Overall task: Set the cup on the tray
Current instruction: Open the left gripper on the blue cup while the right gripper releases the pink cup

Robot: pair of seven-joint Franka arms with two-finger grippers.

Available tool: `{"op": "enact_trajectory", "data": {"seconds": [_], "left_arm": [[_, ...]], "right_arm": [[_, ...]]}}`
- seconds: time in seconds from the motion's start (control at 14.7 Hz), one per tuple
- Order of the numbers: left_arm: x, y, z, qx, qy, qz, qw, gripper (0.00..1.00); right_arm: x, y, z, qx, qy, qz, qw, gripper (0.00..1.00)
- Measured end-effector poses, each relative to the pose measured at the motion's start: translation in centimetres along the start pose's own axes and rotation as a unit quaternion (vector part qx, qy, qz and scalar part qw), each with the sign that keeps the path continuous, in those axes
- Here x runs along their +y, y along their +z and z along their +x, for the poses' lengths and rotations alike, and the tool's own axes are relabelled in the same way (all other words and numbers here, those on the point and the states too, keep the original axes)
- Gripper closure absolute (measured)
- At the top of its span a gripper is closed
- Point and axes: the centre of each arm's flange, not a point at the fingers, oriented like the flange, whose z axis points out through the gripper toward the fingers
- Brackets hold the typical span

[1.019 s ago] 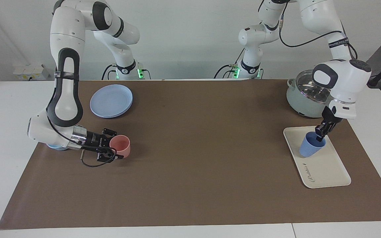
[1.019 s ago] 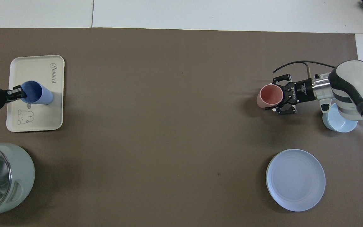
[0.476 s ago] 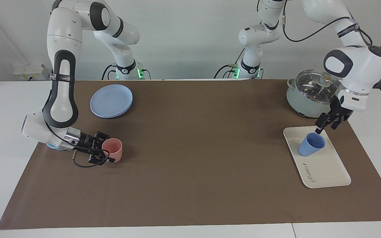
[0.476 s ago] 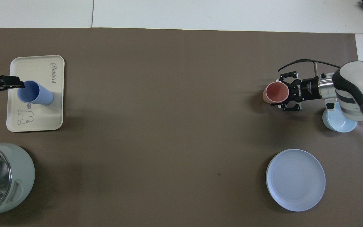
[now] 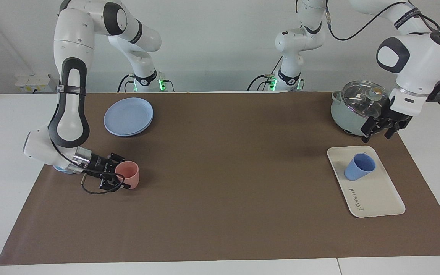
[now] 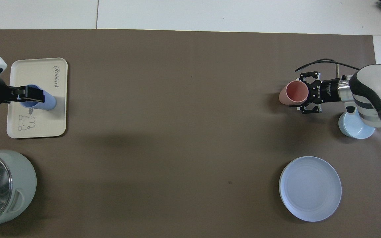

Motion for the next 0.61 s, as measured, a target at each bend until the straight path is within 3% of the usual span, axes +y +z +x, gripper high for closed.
{"op": "enact_trajectory", "data": {"seconds": [0.2,0.34,0.48,0.61], "left_arm": [[4.5,0.4,-1.0,-0.032,0.044,0.000,0.999,0.00],[5.4,0.3,-1.2,-0.031,0.055,0.000,0.998,0.00],[5.1,-1.0,-1.1,-0.023,0.060,0.000,0.998,0.00],[4.9,-3.1,-1.3,-0.024,0.076,0.000,0.997,0.00]], "right_arm": [[-0.1,-1.8,1.1,0.039,-0.041,0.003,0.998,0.00],[-0.1,-4.1,1.1,0.073,-0.122,-0.010,0.990,0.00],[-0.1,-7.1,0.3,0.121,-0.227,-0.042,0.965,0.00],[-0.1,-9.9,-1.1,0.159,-0.322,-0.077,0.930,0.00]]}}
